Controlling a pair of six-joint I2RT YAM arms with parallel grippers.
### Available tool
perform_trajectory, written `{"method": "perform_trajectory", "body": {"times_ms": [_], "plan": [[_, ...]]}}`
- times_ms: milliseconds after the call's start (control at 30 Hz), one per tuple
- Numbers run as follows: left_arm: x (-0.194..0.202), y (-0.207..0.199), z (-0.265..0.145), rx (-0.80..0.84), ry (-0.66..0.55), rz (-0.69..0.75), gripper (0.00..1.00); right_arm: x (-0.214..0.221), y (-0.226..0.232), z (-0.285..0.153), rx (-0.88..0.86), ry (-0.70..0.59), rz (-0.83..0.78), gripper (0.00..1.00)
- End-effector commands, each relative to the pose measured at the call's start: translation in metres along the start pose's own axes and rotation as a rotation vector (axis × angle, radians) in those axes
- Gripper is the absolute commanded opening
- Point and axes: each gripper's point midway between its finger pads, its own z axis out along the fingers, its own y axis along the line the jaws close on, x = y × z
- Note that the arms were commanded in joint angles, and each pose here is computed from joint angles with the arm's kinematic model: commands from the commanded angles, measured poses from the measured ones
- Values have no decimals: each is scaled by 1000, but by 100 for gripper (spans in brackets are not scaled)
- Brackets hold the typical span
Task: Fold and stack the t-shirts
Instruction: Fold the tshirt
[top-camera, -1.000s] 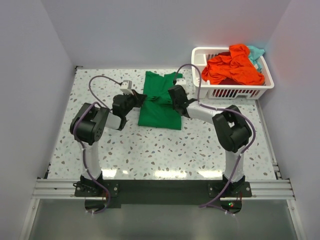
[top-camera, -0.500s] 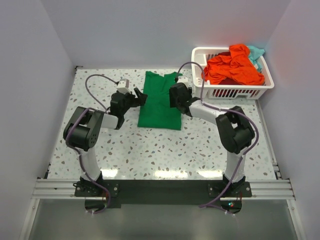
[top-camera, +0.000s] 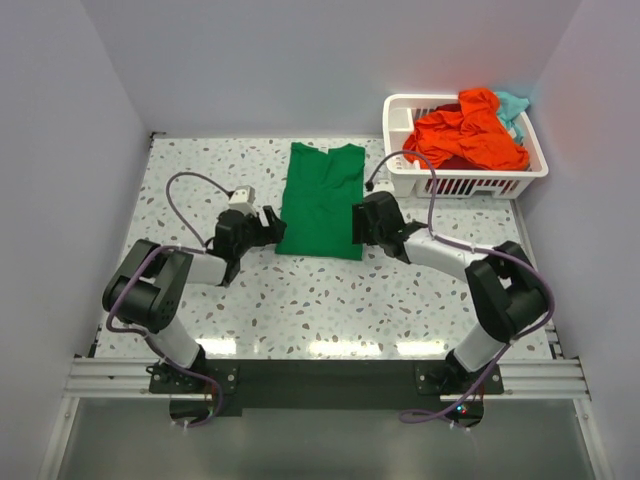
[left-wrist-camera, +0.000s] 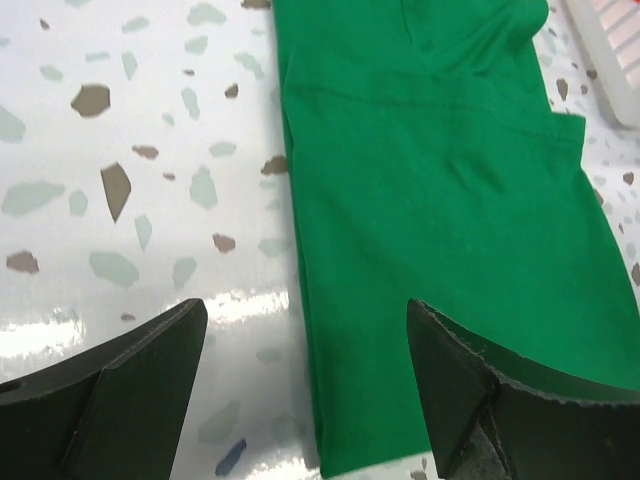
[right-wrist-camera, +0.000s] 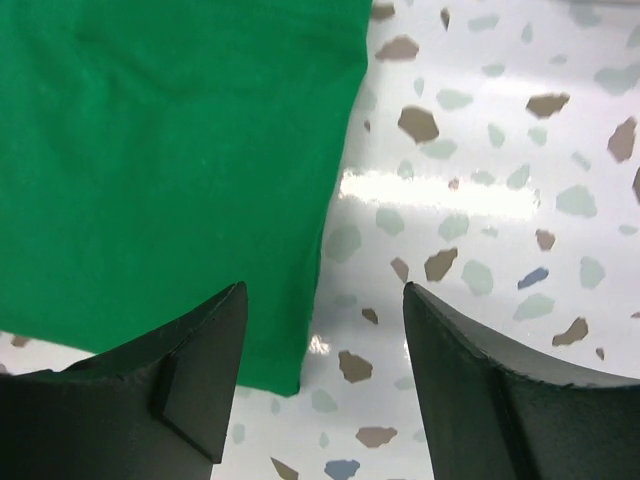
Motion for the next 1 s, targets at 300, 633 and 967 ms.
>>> {"method": "perform_trajectory", "body": {"times_ms": [300,633,967], "plan": [[11,-5,-23,-11,19,9,84,45,29,6,-176,92,72,54],[19,-3,-27,-37,41,14,82,73,34,10,-153,157,45,49],[30,-7,-28,-70,67,44,79,93,22,1,-96,190,28,46]]}}
